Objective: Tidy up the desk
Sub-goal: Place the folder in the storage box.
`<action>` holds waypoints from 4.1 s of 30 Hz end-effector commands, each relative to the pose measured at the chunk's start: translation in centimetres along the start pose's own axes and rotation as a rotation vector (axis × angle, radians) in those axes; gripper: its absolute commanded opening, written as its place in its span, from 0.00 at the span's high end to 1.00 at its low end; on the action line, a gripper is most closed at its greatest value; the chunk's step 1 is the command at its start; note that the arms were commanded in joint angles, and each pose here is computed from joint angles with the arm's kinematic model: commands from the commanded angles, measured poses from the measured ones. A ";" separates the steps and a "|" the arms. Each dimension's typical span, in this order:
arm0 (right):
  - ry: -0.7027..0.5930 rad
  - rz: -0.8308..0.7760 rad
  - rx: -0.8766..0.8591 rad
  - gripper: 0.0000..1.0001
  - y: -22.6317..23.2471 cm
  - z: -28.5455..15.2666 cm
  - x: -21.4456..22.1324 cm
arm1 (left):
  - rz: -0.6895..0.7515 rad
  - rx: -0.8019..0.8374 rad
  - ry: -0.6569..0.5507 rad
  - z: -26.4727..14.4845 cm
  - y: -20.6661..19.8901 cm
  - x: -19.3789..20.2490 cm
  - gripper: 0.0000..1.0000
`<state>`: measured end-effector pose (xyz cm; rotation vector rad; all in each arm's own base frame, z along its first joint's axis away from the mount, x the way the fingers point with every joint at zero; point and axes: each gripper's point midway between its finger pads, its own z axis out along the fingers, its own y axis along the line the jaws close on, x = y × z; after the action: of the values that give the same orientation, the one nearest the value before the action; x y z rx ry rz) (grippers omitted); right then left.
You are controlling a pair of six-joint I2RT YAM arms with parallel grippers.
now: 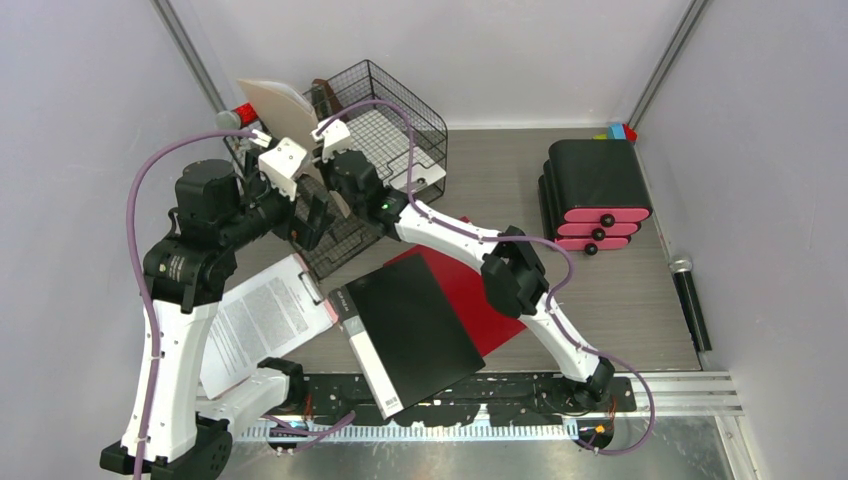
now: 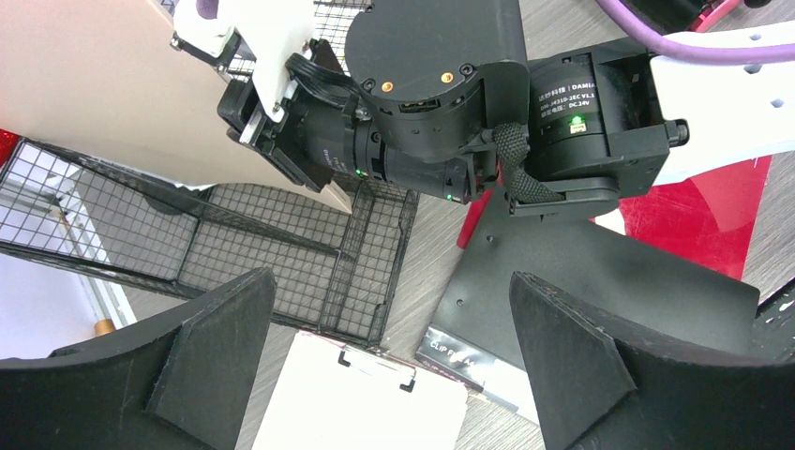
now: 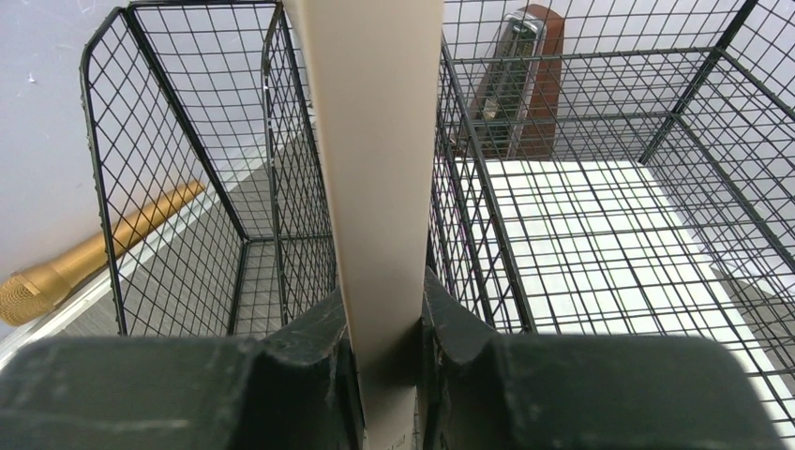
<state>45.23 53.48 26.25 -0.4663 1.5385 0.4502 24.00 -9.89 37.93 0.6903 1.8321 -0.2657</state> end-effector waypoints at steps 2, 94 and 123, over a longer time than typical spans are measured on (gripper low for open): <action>-0.264 0.103 -0.002 1.00 -0.2 0.3 -9.1 | -0.002 -0.011 -0.032 -0.1 0.3 -1.0 0.00; 0.059 -0.184 -0.084 0.28 -3.3 -1.2 -0.4 | -0.013 -0.016 -0.038 -1.0 -0.4 0.3 0.00; 0.083 -0.314 -0.104 0.01 -8.9 -8.6 -11.3 | -0.049 -0.037 -0.004 0.0 -0.2 2.2 0.00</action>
<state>45.39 43.21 33.06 -0.7641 1.5437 0.2564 22.67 -9.36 35.38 0.6528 1.8764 -0.2715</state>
